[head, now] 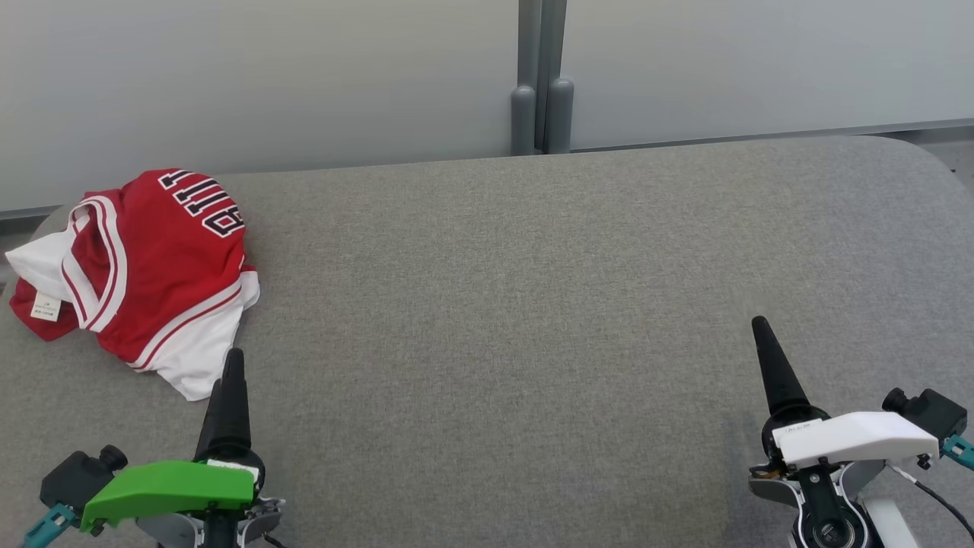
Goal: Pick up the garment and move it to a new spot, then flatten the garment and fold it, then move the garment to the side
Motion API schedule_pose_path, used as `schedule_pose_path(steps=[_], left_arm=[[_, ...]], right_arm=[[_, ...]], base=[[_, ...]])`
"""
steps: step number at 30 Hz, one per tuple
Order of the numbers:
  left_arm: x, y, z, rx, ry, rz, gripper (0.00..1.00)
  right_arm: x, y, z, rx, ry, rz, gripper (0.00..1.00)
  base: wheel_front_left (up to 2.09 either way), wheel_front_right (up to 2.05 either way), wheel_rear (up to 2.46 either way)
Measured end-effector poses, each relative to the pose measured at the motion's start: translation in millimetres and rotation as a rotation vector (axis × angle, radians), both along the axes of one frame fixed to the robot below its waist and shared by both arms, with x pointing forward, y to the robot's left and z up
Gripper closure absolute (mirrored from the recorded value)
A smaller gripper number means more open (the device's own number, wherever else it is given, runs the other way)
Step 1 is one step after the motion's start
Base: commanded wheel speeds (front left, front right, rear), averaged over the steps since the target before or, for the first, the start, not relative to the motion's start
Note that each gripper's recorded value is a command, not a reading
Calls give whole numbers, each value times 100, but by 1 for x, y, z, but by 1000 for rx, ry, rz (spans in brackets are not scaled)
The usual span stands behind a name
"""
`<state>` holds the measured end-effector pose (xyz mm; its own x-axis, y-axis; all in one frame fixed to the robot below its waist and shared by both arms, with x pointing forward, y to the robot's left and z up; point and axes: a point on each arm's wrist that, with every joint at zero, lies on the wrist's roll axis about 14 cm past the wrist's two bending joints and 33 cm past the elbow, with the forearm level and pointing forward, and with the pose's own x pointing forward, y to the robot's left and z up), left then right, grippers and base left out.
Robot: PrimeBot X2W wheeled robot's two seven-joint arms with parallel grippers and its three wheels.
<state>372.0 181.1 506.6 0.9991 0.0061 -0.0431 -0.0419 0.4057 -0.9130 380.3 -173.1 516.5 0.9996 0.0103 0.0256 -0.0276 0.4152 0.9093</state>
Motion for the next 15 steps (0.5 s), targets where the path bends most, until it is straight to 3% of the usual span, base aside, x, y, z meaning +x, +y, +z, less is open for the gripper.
schedule_pose_path(steps=[15], left_arm=[[1, -14, 9, 351, -32, -27, 0]], right_arm=[[-2, 12, 15, -285, -71, 22, 0]], base=[[0, 0, 0]])
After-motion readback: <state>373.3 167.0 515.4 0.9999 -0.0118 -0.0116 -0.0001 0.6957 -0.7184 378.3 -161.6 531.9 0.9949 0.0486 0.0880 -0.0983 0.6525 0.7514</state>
